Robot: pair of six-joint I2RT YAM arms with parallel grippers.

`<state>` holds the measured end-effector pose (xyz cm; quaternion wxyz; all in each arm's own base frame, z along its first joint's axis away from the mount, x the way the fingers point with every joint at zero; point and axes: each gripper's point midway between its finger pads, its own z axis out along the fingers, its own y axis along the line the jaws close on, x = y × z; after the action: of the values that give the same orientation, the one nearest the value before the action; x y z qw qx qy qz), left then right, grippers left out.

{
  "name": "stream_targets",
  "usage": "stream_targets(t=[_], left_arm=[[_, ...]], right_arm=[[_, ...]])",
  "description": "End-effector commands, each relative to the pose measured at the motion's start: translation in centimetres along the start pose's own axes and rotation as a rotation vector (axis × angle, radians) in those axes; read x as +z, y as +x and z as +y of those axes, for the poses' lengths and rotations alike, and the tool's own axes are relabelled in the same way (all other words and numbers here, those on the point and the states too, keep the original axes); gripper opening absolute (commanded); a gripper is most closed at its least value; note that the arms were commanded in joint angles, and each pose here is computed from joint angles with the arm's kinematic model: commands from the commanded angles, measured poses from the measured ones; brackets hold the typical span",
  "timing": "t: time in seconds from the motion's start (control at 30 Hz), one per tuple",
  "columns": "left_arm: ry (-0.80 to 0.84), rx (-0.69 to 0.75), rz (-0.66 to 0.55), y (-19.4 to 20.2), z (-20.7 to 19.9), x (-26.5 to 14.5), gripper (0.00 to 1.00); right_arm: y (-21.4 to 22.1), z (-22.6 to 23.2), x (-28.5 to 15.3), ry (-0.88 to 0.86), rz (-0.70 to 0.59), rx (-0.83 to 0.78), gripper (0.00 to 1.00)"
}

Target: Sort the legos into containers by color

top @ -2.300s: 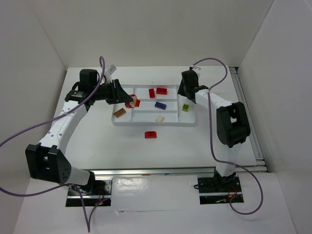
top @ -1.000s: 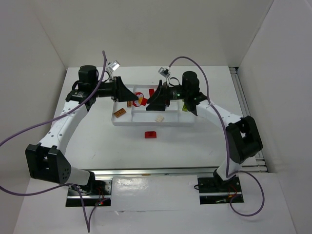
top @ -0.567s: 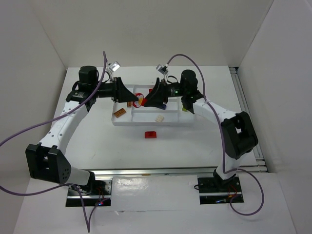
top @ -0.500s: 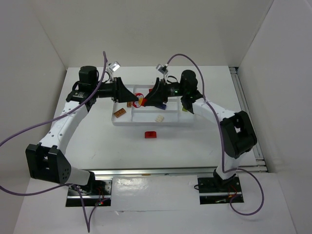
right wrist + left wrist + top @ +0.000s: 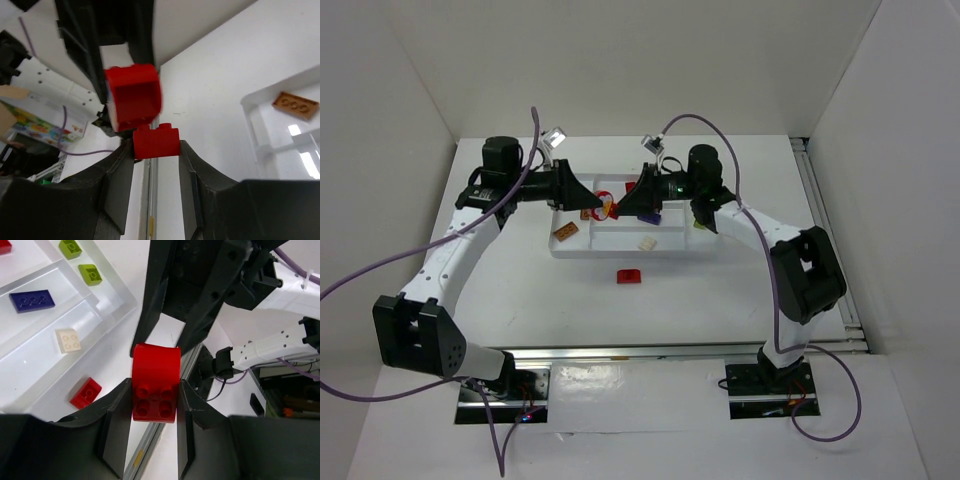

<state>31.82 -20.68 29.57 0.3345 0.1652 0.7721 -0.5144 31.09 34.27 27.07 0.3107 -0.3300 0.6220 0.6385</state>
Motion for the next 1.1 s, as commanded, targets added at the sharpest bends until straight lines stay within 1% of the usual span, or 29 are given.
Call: stream_targets(t=[0.0,0.1,0.13,0.17,0.2,0.23,0.27,0.3,0.33,0.37,0.4,0.43,0.47,0.5,0.53,0.57,0.6,0.63,0.67,0.7,0.77,0.8,0.83,0.87,0.9,0.93,0.97,1.0,1.07], left_arm=[[-0.01,0.028,-0.033,-1.2,-0.2,-0.6,0.0],[-0.03,0.043,-0.058,-2.2,-0.1,-1.0,0.0],[-0.056,0.04,-0.073,-2.5,0.5,-1.2,0.0],[-0.083,0.04,-0.084,-2.7,1.0,-1.2,0.0],[-0.107,0.015,-0.089,-2.8,1.7,-1.1,0.0],[-0.142,-0.005,-0.096,-2.9,2.6,-0.9,0.0],[-0.169,-0.018,-0.106,-3.4,3.1,-0.8,0.0],[-0.256,-0.048,-0.118,-3.7,5.5,-0.5,0.0],[-0.293,-0.058,-0.104,-3.5,6.1,0.4,0.0],[-0.33,-0.056,-0.109,-4.2,6.6,0.8,0.0],[-0.429,-0.071,-0.119,-4.3,8.6,1.1,0.0],[-0.468,-0.095,-0.094,-3.8,10.7,2.2,0.0],[-0.498,-0.118,-0.092,-3.7,11.7,2.8,0.0],[-0.544,-0.123,-0.107,-4.2,12.7,3.2,0.0],[-0.582,-0.139,-0.097,-4.1,14.0,3.5,0.0],[-0.618,-0.173,-0.052,-2.9,16.3,4.7,0.0],[-0.638,-0.166,-0.066,-4.1,16.8,5.0,0.0],[-0.666,-0.172,-0.063,-4.2,17.9,5.2,0.0],[-0.677,-0.178,-0.045,-3.9,18.5,5.9,0.0],[-0.716,-0.181,-0.047,-4.3,20.1,6.4,0.0],[-0.739,-0.18,-0.025,-4.1,20.8,7.6,0.0],[-0.75,-0.167,-0.027,-4.7,21.9,8.3,0.0],[-0.773,-0.171,-0.022,-4.7,22.7,8.3,0.0],[-0.785,-0.168,-0.013,-4.5,23.0,9.0,0.0],[-0.796,-0.151,-0.021,-5.5,23.1,9.0,0.0],[-0.814,-0.164,0.0,-4.8,24.4,9.5,0.0],[-0.827,-0.167,0.005,-4.7,25.0,9.7,0.0],[-0.824,-0.154,0.001,-5.3,25.0,9.8,0.0],[-0.833,-0.154,0.014,-4.8,25.7,10.6,0.0]], right_arm=[[0.3,-2.7,-1.4,0.15,-0.024,0.006,0.01],[0.7,-4.6,-2.5,0.235,-0.032,0.049,0.01],[0.8,-5.5,-3.1,0.281,-0.038,0.066,0.01],[1.2,-6.7,-3.7,0.367,-0.039,0.081,0.01],[1.5,-7.6,-4.0,0.418,-0.039,0.093,0.01],[1.0,-9.1,-5.0,0.542,-0.066,0.105,0.01],[0.7,-9.7,-5.7,0.608,-0.083,0.098,0.01],[0.0,-10.6,-6.4,0.682,-0.107,0.097,0.02],[-0.3,-11.6,-7.2,0.756,-0.126,0.101,0.02],[-0.2,-13.5,-8.9,0.904,-0.15,0.13,0.02],[-1.5,-14.3,-9.8,0.981,-0.185,0.131,0.02],[-1.7,-15.1,-10.6,1.041,-0.193,0.136,0.02],[-1.0,-16.7,-12.1,1.153,-0.195,0.164,0.02],[-1.9,-17.1,-12.4,1.182,-0.211,0.155,0.02],[-2.1,-17.5,-12.6,1.205,-0.214,0.155,0.02],[-1.5,-18.5,-12.9,1.236,-0.2,0.169,0.02],[-1.4,-19.1,-13.6,1.285,-0.201,0.171,0.02],[-2.4,-19.3,-13.7,1.298,-0.215,0.162,0.02],[-2.0,-20.1,-13.7,1.312,-0.2,0.157,0.02],[-2.8,-20.4,-13.9,1.332,-0.214,0.149,0.02],[-2.3,-21.7,-14.5,1.364,-0.191,0.16,0.02],[-2.2,-22.1,-14.8,1.389,-0.19,0.161,0.04],[-3.0,-22.3,-14.6,1.384,-0.201,0.153,0.04],[-2.7,-22.6,-14.6,1.388,-0.191,0.16,0.04],[-2.2,-23.4,-14.7,1.404,-0.183,0.166,0.04],[-2.7,-23.5,-14.5,1.401,-0.191,0.161,0.05],[-2.4,-24.1,-14.6,1.414,-0.186,0.164,0.05],[-2.2,-24.1,-14.7,1.418,-0.178,0.169,0.07],[-2.2,-24.6,-15.1,1.426,-0.181,0.174,0.09]])
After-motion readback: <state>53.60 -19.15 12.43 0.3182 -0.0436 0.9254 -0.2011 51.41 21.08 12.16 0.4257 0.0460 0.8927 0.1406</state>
